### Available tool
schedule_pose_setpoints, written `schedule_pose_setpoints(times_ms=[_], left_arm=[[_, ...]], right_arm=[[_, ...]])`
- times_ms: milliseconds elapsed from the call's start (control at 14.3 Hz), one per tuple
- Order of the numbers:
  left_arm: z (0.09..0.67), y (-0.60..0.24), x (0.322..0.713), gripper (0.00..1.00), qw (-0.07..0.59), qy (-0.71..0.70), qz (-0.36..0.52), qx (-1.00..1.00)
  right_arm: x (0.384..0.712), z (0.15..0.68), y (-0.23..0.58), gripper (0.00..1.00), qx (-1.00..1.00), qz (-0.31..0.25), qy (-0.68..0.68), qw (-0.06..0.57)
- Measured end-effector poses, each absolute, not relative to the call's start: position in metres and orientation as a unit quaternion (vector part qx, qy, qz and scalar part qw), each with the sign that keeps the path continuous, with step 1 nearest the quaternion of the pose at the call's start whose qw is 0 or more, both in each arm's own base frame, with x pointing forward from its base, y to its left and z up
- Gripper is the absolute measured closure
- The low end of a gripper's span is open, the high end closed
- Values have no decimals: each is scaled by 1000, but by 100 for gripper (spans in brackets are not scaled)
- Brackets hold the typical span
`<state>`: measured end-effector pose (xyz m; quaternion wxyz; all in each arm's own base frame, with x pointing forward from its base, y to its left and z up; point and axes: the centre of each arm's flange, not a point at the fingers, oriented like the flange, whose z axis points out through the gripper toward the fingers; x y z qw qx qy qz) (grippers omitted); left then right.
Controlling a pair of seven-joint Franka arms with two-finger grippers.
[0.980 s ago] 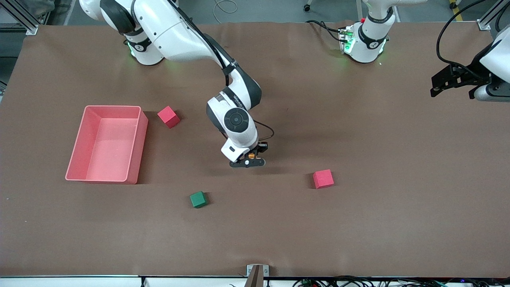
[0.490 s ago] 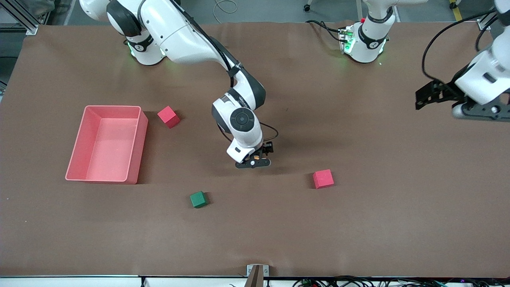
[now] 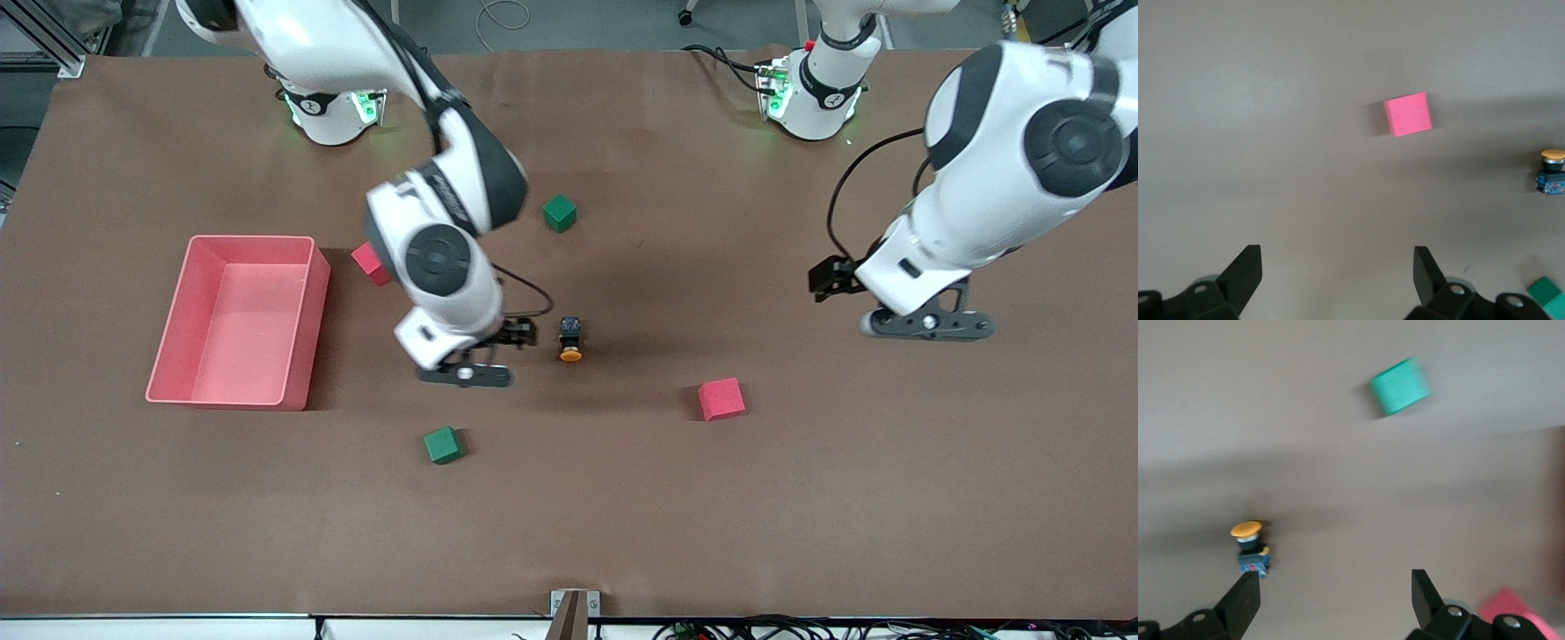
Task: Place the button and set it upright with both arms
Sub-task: 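Set the button down while the left gripper reaches toward it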
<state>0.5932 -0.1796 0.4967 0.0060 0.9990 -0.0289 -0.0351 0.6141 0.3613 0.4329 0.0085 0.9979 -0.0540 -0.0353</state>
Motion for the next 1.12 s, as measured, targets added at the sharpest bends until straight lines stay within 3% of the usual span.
schedule_pose_setpoints(times_ms=[280, 490, 840, 1120], left_arm=[[428, -238, 594, 0, 12, -16, -24, 1000], [379, -286, 590, 0, 16, 1, -18, 1000], [322, -346, 578, 0, 28, 29, -1, 999], [280, -403, 546, 0, 12, -1, -12, 1000]], right_arm=[[613, 558, 254, 0, 994, -15, -106, -14], [599, 621, 173, 0, 995, -16, -98, -29], [588, 651, 23, 0, 994, -30, -102, -19], [579, 660, -35, 0, 995, -24, -96, -4]])
